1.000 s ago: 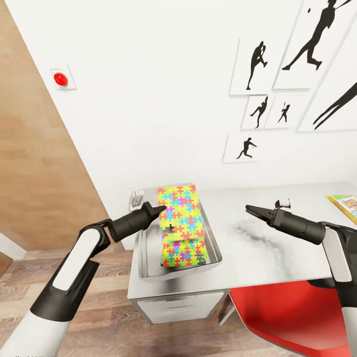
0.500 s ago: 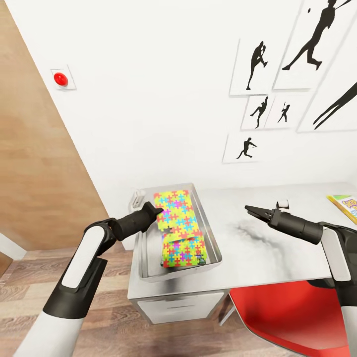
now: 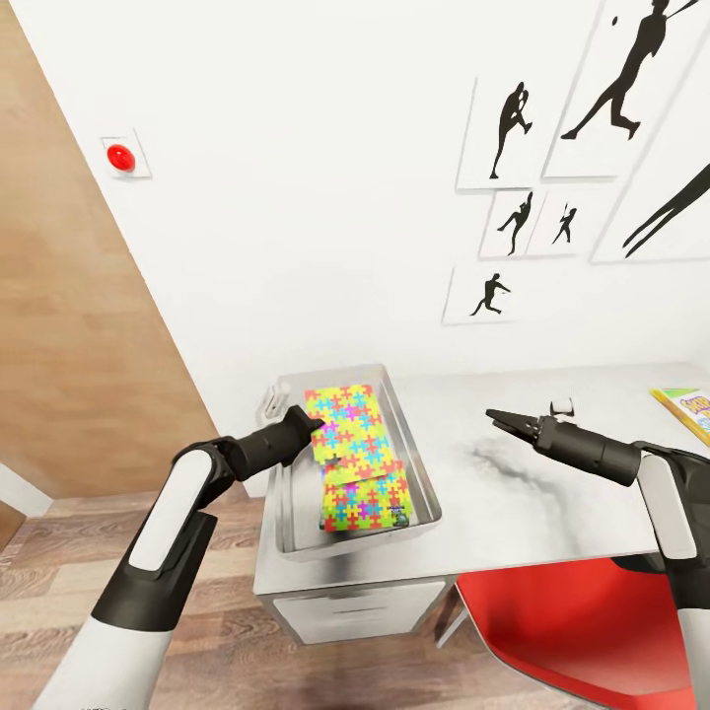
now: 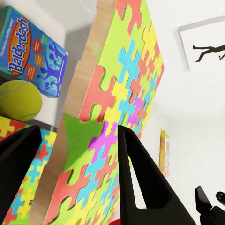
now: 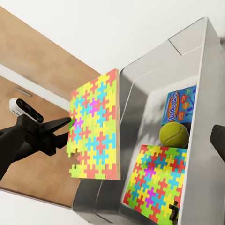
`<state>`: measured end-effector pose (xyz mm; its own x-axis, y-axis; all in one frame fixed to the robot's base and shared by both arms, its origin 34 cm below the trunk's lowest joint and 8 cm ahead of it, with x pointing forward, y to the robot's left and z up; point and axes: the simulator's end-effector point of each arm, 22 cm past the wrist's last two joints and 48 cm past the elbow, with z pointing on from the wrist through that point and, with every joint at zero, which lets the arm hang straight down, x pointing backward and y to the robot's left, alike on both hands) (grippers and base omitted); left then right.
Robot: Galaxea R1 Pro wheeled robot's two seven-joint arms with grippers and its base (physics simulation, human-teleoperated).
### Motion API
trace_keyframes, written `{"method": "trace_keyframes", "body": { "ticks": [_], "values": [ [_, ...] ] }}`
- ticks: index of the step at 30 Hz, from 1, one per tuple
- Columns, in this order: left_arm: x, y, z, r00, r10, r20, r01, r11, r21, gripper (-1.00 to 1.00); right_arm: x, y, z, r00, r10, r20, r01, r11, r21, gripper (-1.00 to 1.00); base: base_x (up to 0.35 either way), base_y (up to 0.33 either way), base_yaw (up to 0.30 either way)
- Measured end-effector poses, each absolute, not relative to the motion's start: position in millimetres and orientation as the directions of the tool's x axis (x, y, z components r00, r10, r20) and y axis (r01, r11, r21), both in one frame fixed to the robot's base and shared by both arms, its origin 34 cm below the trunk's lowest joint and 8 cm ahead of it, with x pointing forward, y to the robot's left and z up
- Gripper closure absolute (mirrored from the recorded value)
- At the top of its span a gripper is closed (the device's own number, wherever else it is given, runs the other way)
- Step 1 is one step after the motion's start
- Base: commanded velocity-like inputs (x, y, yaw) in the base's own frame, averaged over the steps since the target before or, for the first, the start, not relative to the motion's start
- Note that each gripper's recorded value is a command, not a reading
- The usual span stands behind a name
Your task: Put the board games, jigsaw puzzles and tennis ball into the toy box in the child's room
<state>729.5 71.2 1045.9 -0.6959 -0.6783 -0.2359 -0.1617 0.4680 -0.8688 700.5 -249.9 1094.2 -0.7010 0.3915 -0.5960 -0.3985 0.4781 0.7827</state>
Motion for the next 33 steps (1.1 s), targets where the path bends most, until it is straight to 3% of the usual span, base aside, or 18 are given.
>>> {"method": "trace_keyframes", "body": {
  "ticks": [33],
  "values": [
    [735, 71, 981, -0.721, -0.660, -0.213, -0.215, 0.504, -0.837, 1.00, 703, -250, 1075, -0.717, 0.388, -0.579, -0.377, 0.483, 0.790, -1.00, 0.000, 0.000, 0.000]
  ]
}}
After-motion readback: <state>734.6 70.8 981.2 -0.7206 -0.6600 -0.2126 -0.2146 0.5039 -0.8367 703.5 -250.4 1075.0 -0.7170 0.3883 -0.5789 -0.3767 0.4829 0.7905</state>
